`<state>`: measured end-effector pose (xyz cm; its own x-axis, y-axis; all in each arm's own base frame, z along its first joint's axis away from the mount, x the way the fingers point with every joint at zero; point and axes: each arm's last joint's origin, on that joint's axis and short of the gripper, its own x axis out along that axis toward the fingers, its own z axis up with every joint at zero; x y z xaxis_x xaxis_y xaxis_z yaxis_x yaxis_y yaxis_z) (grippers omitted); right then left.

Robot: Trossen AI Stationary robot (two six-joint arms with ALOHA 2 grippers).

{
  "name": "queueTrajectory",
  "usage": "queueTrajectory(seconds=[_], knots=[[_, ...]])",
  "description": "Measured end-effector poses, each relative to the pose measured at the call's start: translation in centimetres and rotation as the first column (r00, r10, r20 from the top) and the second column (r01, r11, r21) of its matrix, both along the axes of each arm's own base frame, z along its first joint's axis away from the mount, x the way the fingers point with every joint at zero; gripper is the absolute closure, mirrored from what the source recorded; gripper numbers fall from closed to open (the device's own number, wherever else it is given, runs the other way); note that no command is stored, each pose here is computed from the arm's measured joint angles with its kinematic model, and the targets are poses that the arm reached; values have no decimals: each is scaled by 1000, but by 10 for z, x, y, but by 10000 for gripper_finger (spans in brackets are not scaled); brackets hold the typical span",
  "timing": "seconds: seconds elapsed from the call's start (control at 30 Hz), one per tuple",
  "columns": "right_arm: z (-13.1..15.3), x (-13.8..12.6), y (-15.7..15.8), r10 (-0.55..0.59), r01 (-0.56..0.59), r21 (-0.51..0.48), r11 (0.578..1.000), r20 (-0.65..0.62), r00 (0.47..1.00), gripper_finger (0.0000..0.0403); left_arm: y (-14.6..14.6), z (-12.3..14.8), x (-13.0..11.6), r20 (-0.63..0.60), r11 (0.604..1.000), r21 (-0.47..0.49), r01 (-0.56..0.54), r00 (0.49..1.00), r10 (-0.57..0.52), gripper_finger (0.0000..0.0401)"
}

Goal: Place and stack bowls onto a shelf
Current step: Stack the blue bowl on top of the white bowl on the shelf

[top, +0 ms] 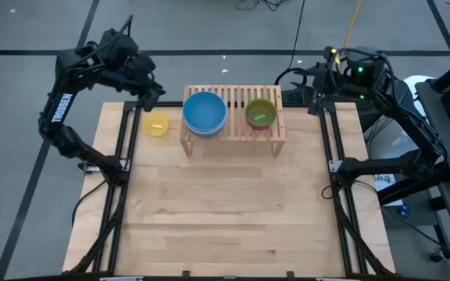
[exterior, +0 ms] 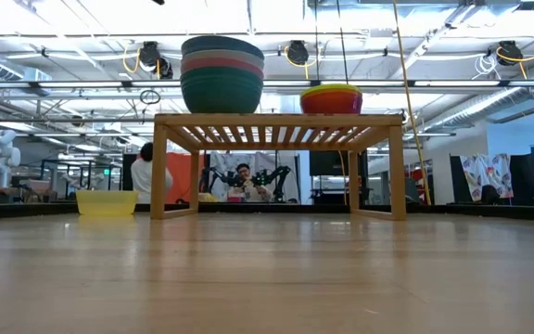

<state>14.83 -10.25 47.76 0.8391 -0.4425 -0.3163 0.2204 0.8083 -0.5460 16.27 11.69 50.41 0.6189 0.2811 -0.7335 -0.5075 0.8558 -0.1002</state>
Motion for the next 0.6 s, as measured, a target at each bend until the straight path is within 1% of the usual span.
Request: queueTrajectory(seconds=[0.1, 0.2, 0.27, 0.37, 0.43, 0.53, 0.6], knots=[[3, 1, 0, -14, 13, 22, 1000, 42, 999, 282, -6, 2, -1, 27, 1000, -24, -11, 1000, 12, 297], [3, 1, 0, -25, 22, 51, 998, 58, 998, 282, -14, 1, 3, 30, 999, -40, 24, 999, -23, 297], [3, 1, -1, -32, 27, 68, 997, 65, 997, 282, -20, -5, 8, 9, 996, -58, 60, 998, -60, 297], [3, 1, -1, -32, 28, 69, 997, 66, 997, 282, -35, -19, 12, -37, 987, -109, 114, 992, -119, 297], [3, 1, -1, -32, 27, 69, 997, 66, 997, 282, -46, -31, 13, -70, 980, -157, 126, 988, -139, 297], [3, 1, -1, -31, 27, 67, 997, 65, 997, 282, -59, -55, 18, -158, 971, -210, 110, 977, -145, 297], [3, 1, 0, -31, 27, 65, 998, 64, 997, 282, -67, -73, 24, -233, 970, -228, 83, 963, -137, 297]])
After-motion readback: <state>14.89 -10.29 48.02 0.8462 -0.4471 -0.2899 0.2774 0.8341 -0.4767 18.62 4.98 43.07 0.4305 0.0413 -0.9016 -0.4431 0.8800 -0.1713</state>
